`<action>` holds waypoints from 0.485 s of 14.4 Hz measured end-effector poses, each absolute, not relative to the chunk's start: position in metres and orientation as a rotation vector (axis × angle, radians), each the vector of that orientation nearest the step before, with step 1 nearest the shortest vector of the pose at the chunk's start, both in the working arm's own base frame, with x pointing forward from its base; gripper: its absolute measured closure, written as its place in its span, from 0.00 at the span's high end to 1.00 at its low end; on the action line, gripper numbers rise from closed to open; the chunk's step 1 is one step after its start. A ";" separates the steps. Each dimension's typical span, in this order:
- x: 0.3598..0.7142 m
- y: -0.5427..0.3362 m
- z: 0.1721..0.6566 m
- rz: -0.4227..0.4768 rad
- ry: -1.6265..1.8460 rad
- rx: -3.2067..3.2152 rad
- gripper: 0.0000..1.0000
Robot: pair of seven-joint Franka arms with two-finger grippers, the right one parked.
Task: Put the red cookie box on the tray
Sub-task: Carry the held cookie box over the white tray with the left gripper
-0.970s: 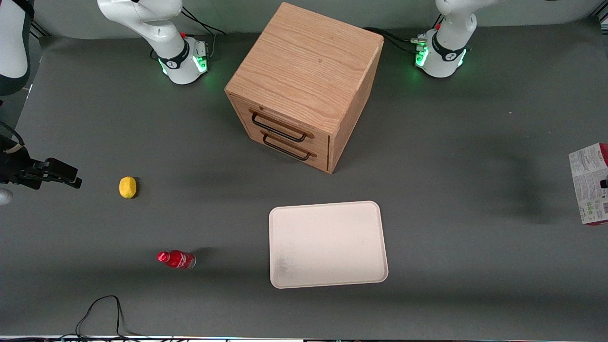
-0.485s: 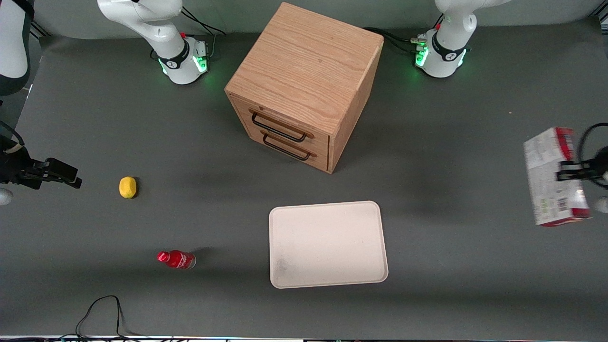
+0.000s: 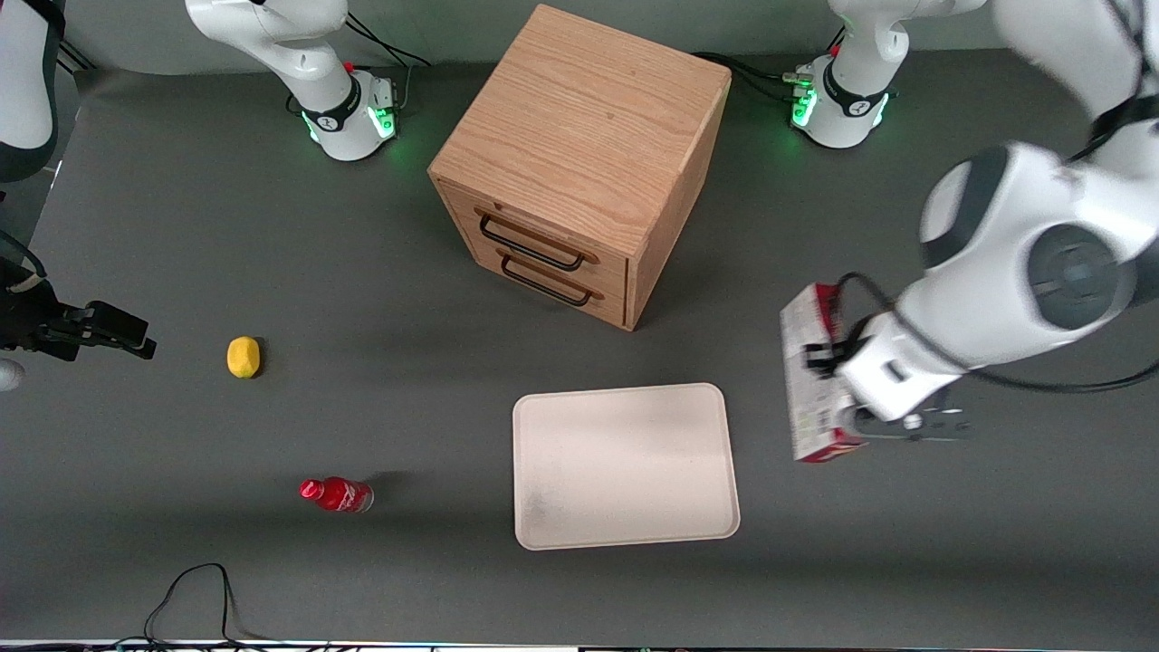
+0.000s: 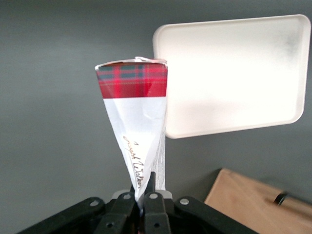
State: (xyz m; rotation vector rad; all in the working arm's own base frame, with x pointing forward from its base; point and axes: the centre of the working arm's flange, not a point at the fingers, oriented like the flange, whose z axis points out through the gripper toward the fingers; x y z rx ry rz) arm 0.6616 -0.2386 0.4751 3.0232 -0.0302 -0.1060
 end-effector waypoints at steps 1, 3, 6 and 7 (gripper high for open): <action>0.665 -0.260 0.450 -0.095 -0.028 3.018 0.03; 0.672 -0.291 0.401 -0.069 -0.032 3.033 0.03; 0.680 -0.308 0.338 -0.043 0.030 3.071 0.03; 0.682 -0.309 0.323 -0.038 0.057 3.075 0.03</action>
